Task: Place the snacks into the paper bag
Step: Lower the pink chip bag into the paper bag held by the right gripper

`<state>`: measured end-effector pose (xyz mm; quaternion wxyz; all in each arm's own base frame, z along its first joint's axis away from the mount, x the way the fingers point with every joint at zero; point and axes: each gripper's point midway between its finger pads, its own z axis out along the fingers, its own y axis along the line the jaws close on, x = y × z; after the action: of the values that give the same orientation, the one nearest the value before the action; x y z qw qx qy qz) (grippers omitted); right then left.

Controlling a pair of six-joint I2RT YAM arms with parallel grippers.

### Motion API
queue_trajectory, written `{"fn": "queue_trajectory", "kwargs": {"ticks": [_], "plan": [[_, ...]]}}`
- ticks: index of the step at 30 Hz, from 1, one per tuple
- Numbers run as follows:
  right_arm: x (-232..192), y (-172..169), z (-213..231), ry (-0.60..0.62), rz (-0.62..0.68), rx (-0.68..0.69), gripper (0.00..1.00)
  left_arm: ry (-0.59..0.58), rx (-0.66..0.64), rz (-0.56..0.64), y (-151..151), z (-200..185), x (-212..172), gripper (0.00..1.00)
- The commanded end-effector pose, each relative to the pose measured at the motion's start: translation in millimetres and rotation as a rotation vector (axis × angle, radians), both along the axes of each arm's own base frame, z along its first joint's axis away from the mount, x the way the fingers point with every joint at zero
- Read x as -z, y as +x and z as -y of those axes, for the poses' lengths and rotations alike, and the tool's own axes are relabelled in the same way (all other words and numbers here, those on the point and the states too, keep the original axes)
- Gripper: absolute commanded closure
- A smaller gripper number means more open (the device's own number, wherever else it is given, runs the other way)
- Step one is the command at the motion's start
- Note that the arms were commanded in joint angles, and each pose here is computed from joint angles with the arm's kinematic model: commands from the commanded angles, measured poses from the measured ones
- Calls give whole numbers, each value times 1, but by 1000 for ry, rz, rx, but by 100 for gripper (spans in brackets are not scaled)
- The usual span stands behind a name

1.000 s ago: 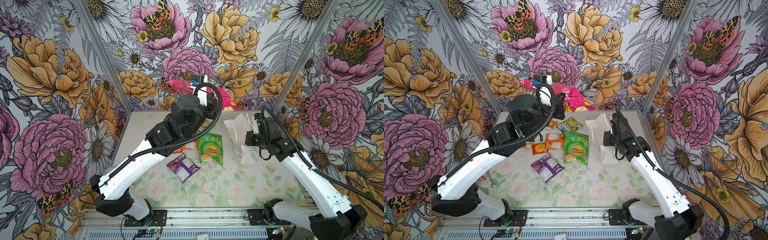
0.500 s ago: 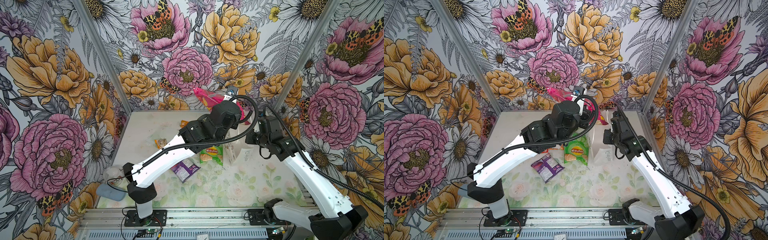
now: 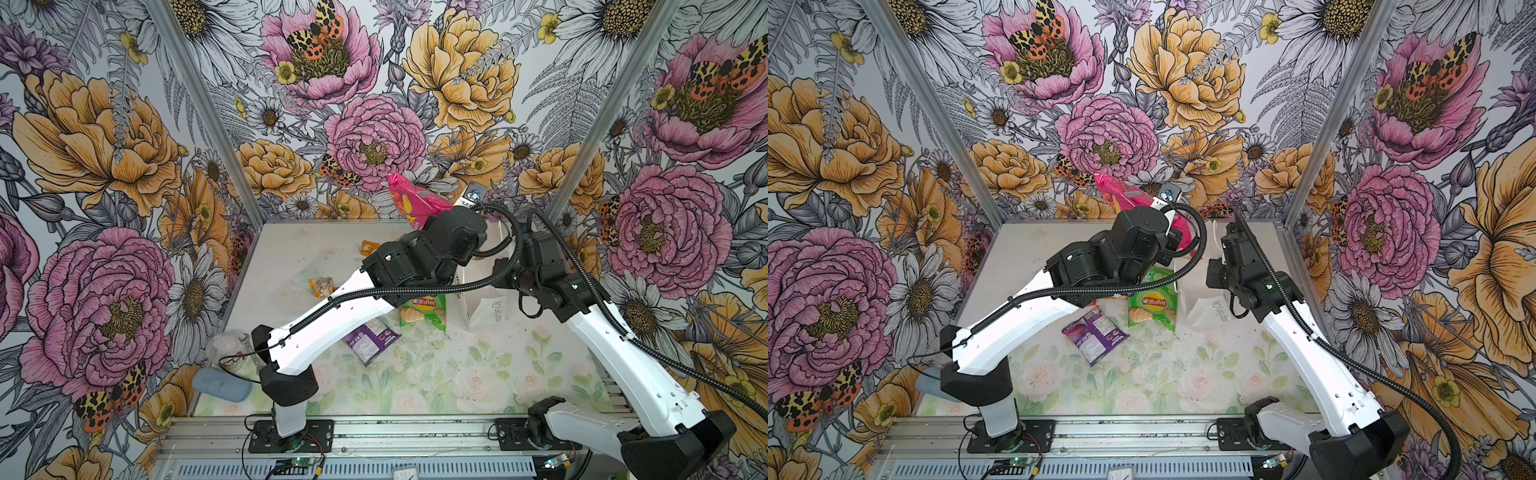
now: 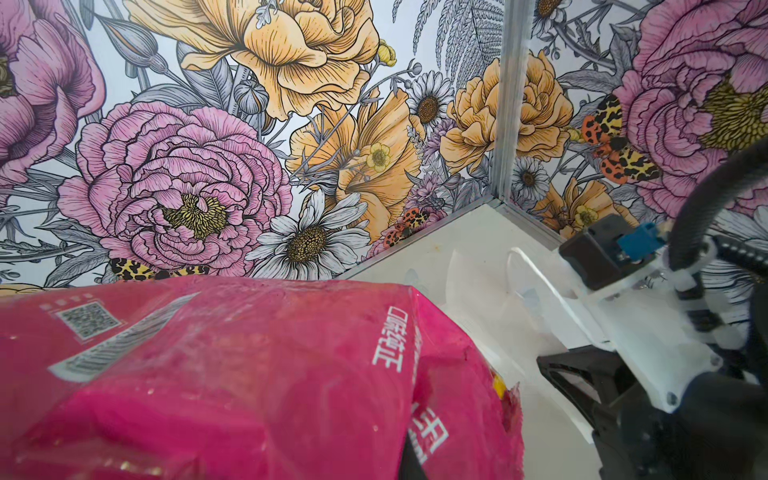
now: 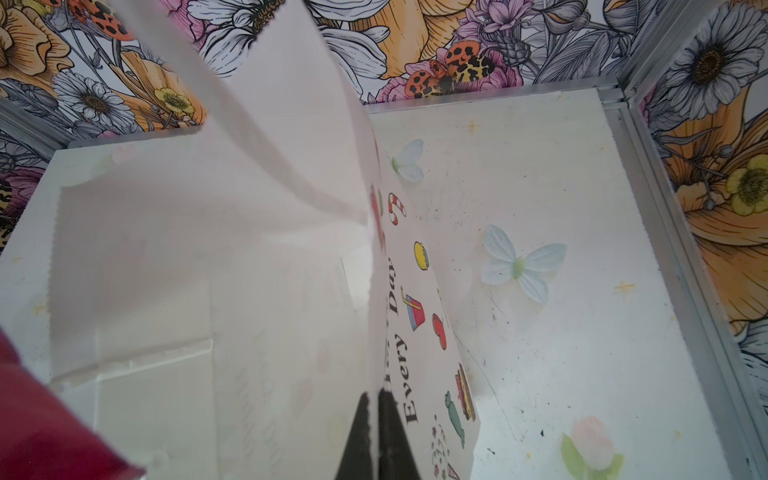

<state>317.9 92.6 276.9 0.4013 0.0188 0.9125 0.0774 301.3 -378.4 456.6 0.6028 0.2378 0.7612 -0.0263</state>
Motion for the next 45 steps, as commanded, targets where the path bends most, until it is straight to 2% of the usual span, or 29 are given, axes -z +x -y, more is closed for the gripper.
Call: {"fn": "queue_trajectory", "kwargs": {"ticks": [1,8,17,25,32,36,42,45], "plan": [[-32,2,0,35,91,14,100,134,-50,38,4,-5,7,100],[-42,-2,-1,48,103,17,100,219,-90,35,12,-3,26,100],[-37,-3,-16,98,84,11,100,96,-12,-134,21,22,66,100],[-30,0,-17,144,78,61,100,70,-3,-224,20,37,100,100],[-21,3,-23,216,69,77,100,-21,48,-340,9,59,123,100],[-12,3,-17,192,66,106,100,-94,67,-393,2,67,123,100],[-6,4,-15,190,70,123,100,-85,106,-427,-17,77,137,100],[-6,5,-13,194,76,135,100,-127,133,-443,-23,76,146,100]]}}
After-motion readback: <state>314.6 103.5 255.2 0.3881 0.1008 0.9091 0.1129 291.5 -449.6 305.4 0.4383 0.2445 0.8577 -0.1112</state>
